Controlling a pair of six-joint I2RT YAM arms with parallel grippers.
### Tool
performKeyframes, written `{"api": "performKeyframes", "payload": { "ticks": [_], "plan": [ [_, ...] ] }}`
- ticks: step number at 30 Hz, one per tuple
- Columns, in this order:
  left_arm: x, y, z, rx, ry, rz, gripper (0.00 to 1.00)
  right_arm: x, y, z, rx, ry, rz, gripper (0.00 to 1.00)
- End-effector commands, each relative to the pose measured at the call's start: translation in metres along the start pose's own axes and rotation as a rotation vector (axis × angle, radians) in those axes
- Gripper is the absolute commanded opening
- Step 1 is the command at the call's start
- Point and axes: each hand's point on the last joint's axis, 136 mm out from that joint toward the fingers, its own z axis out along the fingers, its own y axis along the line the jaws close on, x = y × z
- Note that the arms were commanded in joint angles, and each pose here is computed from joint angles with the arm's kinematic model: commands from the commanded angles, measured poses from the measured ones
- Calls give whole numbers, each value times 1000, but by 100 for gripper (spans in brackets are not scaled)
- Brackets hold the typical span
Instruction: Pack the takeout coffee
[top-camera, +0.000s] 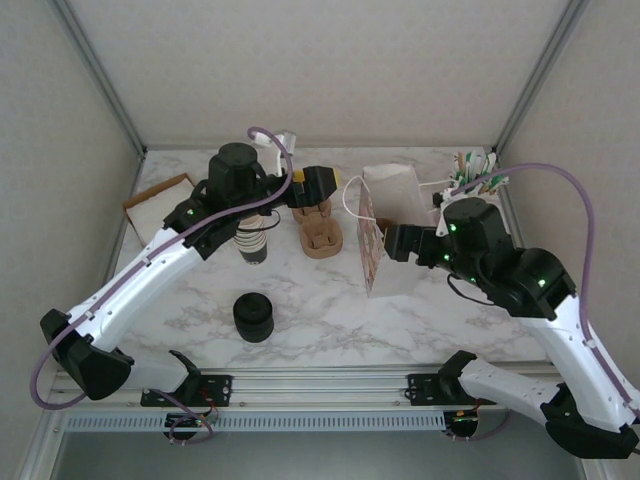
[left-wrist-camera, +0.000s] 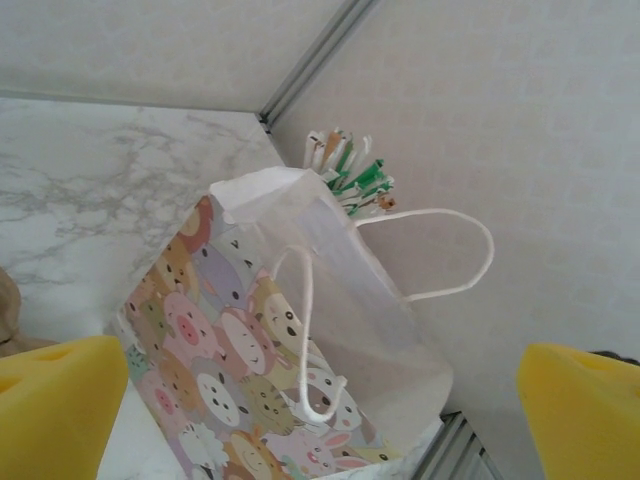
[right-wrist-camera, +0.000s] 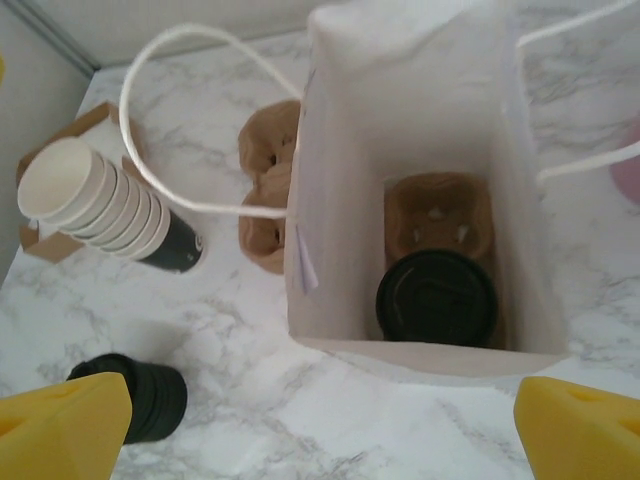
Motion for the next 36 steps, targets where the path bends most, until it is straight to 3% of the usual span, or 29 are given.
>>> {"api": "performKeyframes", "payload": {
  "ticks": [1, 13, 27, 32, 36],
  "plan": [
    [-4, -23, -16, 79, -15, 34, 100, -20, -13, -21, 67, -74, -10, 99],
    [12, 1, 19, 25, 57, 76, 100, -64, -53, 7, 263, -40, 53, 99],
    [-13, 35, 47, -51, 35, 84, 100, -94, -135, 19, 423, -47, 278, 99],
    [-20, 48, 57, -39, 52, 70, 100, -102, -145, 33, 403, -31, 286, 82],
    [-26, 66, 67, -44, 70, 44, 100, -106, -155, 60, 412, 12, 278, 58]
  ]
}}
